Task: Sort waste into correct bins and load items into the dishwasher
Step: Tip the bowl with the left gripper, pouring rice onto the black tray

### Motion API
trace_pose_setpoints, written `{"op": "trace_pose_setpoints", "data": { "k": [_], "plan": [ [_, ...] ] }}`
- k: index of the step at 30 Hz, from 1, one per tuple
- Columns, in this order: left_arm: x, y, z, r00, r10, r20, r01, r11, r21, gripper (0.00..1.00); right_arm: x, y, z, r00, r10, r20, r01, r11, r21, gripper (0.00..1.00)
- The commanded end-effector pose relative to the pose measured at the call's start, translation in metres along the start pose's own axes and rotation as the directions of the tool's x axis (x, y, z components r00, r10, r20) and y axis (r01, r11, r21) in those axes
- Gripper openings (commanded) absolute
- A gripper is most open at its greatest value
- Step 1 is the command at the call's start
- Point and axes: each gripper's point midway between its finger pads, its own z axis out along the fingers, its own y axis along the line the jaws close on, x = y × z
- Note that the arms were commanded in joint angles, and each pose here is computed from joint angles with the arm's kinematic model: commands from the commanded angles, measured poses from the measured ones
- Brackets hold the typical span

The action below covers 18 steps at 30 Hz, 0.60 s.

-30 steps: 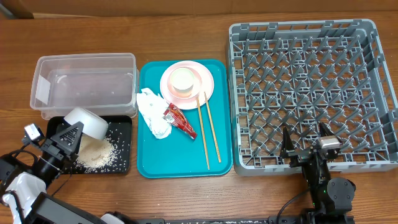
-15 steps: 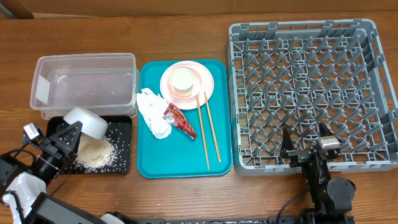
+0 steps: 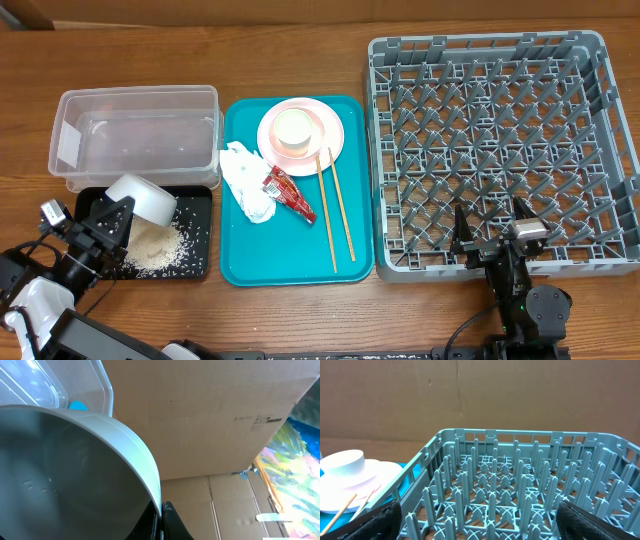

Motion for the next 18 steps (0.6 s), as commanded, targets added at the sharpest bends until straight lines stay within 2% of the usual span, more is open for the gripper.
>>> {"op": "trace_pose_setpoints", "data": {
  "k": [1,5,8,10,12,13,15,18],
  "plan": [
    [0.000,-0.004,-0.001,1.000,0.022,0.003,-0.022,0.999,0.025,0.04,0.002,0.000,0.000,1.000,-0.004,0.003,0.004,1.000,0.002,1.00],
    [-0.001,-0.005,-0.001,1.000,-0.023,0.001,0.023,0.999,0.025,0.04,0.002,0.000,0.000,1.000,-0.004,0.003,0.004,1.000,0.002,1.00],
    [-0.002,-0.005,-0.001,1.000,0.026,0.001,-0.026,0.999,0.026,0.04,0.002,0.000,0.000,1.000,-0.004,0.003,0.004,1.000,0.002,1.00],
    [0.007,-0.006,0.000,0.995,-0.103,-0.004,0.103,0.994,0.026,0.04,0.002,0.000,0.000,1.000,-0.004,0.003,0.004,1.000,0.002,1.00],
    [0.008,-0.009,0.001,1.000,0.028,-0.004,-0.027,0.999,0.021,0.04,0.002,0.000,0.000,1.000,-0.004,0.003,0.004,1.000,0.002,1.00],
    [0.005,-0.002,0.001,0.998,0.067,-0.004,-0.067,0.997,-0.027,0.04,0.002,0.000,0.000,1.000,-0.004,0.003,0.004,1.000,0.002,1.00],
    [0.003,0.004,0.000,1.000,0.014,0.001,-0.013,0.998,-0.065,0.04,0.002,0.000,0.000,1.000,-0.004,0.003,0.004,1.000,0.002,1.00],
    [0.003,-0.002,0.002,1.000,0.030,-0.007,-0.030,0.999,-0.031,0.04,0.002,0.000,0.000,1.000,-0.004,0.003,0.004,1.000,0.002,1.00]
  ]
}}
